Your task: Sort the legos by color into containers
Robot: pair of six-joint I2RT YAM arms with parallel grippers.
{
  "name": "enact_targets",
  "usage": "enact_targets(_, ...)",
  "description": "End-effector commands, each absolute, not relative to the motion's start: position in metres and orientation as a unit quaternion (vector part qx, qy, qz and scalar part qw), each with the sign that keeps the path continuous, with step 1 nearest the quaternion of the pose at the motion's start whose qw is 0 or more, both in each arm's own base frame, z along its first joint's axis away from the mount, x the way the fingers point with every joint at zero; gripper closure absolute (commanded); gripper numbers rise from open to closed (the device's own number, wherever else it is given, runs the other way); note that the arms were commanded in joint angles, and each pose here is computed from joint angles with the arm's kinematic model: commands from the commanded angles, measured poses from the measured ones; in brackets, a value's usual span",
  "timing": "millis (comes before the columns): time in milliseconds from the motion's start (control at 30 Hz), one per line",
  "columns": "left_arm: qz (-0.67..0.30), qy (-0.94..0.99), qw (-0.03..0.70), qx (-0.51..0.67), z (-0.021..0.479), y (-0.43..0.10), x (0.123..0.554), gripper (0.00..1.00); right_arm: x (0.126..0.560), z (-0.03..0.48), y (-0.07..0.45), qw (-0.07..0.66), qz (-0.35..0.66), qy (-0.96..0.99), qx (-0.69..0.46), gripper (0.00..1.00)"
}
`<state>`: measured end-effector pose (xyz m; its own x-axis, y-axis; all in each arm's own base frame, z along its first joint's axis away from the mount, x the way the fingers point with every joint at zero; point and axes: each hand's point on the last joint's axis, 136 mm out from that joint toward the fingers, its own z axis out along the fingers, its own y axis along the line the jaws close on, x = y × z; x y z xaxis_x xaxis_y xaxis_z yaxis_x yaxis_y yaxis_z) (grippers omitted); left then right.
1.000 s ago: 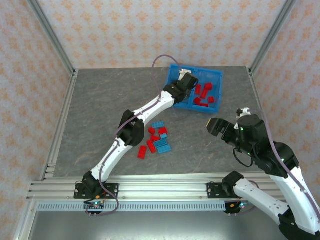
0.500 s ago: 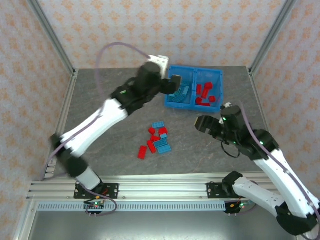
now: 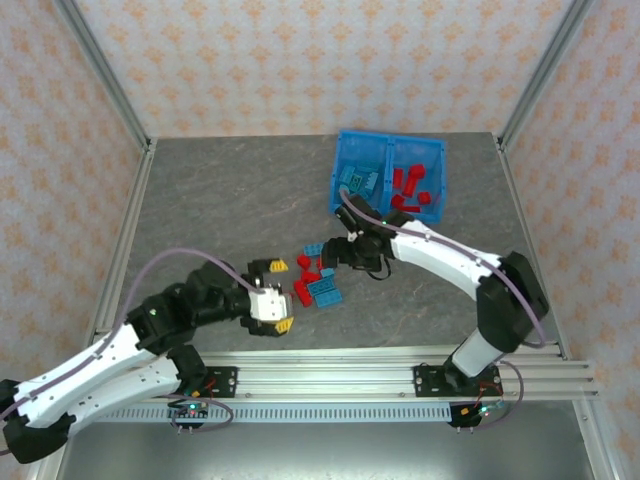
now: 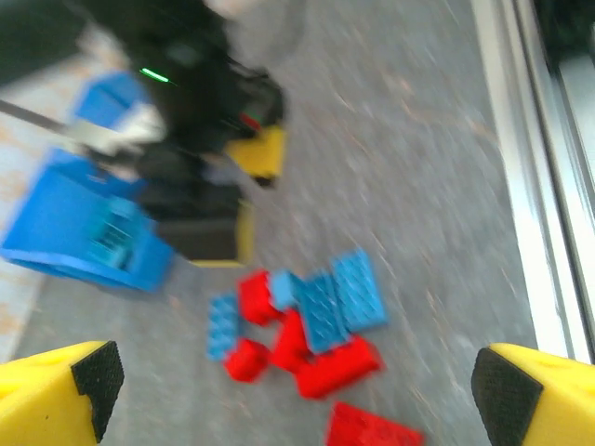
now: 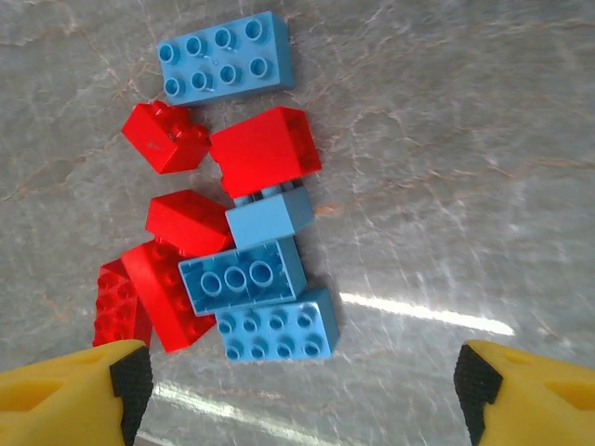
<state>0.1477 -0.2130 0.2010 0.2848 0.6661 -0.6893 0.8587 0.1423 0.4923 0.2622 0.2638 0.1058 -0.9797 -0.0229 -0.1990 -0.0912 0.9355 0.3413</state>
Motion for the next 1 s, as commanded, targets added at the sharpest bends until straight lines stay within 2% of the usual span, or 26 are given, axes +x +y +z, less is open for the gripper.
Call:
enact_targets(0, -0.089, 0.533, 0.509, 0.670, 0.208, -0.220, 0.147, 0.00, 0.276, 0.108, 0.286, 0.106, 0.201, 0.972, -0.056, 0.17)
enact_targets(100, -0.048, 0.559, 0.465, 0.685, 0.180, -0.211, 0.158, 0.00, 0.277, 0.088, 0.296, 0.083, 0.196, 0.975, -0.067, 0.17)
enact_targets(200, -0.047, 0.578, 0.441, 0.684, 0.163, -0.207, 0.165, 0.00, 0.276, 0.065, 0.300, 0.061, 0.175, 0.980, -0.074, 0.19)
enact_targets(367, -0.068, 0.572, 0.471, 0.668, 0.172, -0.212, 0.164, 0.00, 0.273, 0.039, 0.299, 0.048, 0.167, 0.983, -0.054, 0.33)
enact_targets(533, -0.070, 0.567, 0.480, 0.666, 0.174, -0.213, 0.164, 0.00, 0.263, 0.028, 0.292, 0.040, 0.150, 0.986, -0.054, 0.43)
enact_targets(667, -0.080, 0.562, 0.481, 0.668, 0.174, -0.216, 0.162, 0.00, 0.260, 0.019, 0.273, 0.048, 0.113, 0.991, -0.044, 0.42)
enact_targets(833, -0.089, 0.556, 0.491, 0.664, 0.179, -0.218, 0.160, 0.00, 0.268, 0.013, 0.260, 0.077, 0.079, 0.993, -0.037, 0.54)
enact_targets(967, -0.090, 0.551, 0.502, 0.660, 0.183, -0.219, 0.159, 0.00, 0.276, 0.021, 0.261, 0.108, 0.089, 0.990, -0.028, 0.55)
